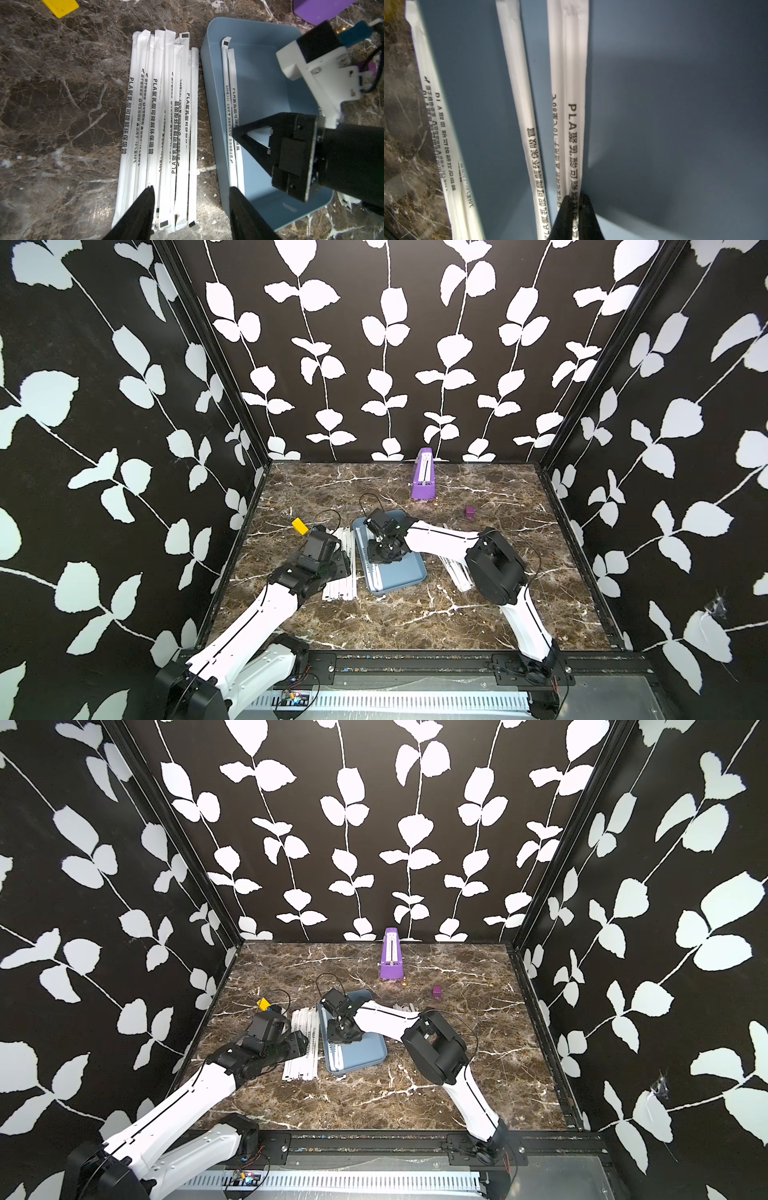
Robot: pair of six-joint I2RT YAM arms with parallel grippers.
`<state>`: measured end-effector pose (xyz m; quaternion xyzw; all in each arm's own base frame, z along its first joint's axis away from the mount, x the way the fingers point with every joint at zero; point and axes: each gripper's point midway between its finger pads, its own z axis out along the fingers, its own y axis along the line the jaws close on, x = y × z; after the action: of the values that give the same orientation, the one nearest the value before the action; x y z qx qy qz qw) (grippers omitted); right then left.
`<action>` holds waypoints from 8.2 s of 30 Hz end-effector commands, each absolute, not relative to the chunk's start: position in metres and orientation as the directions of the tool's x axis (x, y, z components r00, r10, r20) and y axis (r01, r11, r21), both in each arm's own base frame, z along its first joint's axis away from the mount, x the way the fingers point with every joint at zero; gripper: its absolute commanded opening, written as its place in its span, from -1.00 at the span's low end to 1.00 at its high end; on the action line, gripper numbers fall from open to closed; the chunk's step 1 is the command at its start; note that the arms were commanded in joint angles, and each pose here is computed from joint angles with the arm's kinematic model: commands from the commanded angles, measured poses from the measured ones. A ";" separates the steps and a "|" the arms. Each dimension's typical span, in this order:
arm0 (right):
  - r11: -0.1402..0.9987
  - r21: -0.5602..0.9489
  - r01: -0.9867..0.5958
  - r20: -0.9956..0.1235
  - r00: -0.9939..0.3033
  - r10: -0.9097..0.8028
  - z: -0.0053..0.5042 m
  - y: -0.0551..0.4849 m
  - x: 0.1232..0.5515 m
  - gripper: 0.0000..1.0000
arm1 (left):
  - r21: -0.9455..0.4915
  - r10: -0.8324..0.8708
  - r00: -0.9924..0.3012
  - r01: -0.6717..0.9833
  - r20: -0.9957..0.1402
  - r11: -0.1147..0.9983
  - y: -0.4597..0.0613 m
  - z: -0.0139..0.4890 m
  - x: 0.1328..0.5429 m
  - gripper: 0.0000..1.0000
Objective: Put the straws into the storage box
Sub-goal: Place the straw in the storage box, then pick up the straw from the center of the board, then place the straw in the storage box, then pick up the straw from the center of the board, then place the straw at the center of the board, then pick up the straw from the center of the board.
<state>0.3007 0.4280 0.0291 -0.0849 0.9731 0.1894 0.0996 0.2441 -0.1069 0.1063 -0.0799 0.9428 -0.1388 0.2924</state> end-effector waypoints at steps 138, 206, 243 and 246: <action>0.946 0.282 -0.159 -0.460 -0.888 -0.012 0.134 0.260 0.314 -0.31 | -0.056 -0.145 -0.915 -0.133 -0.376 0.989 -0.209 0.035 0.298 -0.87; 0.915 0.074 -0.396 -0.199 -0.905 -0.376 0.059 0.233 0.270 -0.83 | -0.174 -0.098 -0.680 0.044 -0.727 0.984 -0.138 0.157 0.254 0.36; 0.936 -0.028 -0.350 -0.168 -0.922 -0.349 0.021 0.240 0.272 -0.46 | -0.169 -0.061 -0.709 0.083 -0.702 0.982 -0.153 0.148 0.260 0.36; 0.932 -0.049 -0.360 -0.166 -0.917 -0.363 0.018 0.240 0.273 -0.57 | -0.163 -0.055 -0.712 0.084 -0.700 0.983 -0.153 0.147 0.261 0.36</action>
<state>0.2673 0.2430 0.0198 -0.1751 0.9809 0.0195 0.0823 0.2556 -0.1500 0.1379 0.0045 0.9258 -0.0867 0.3680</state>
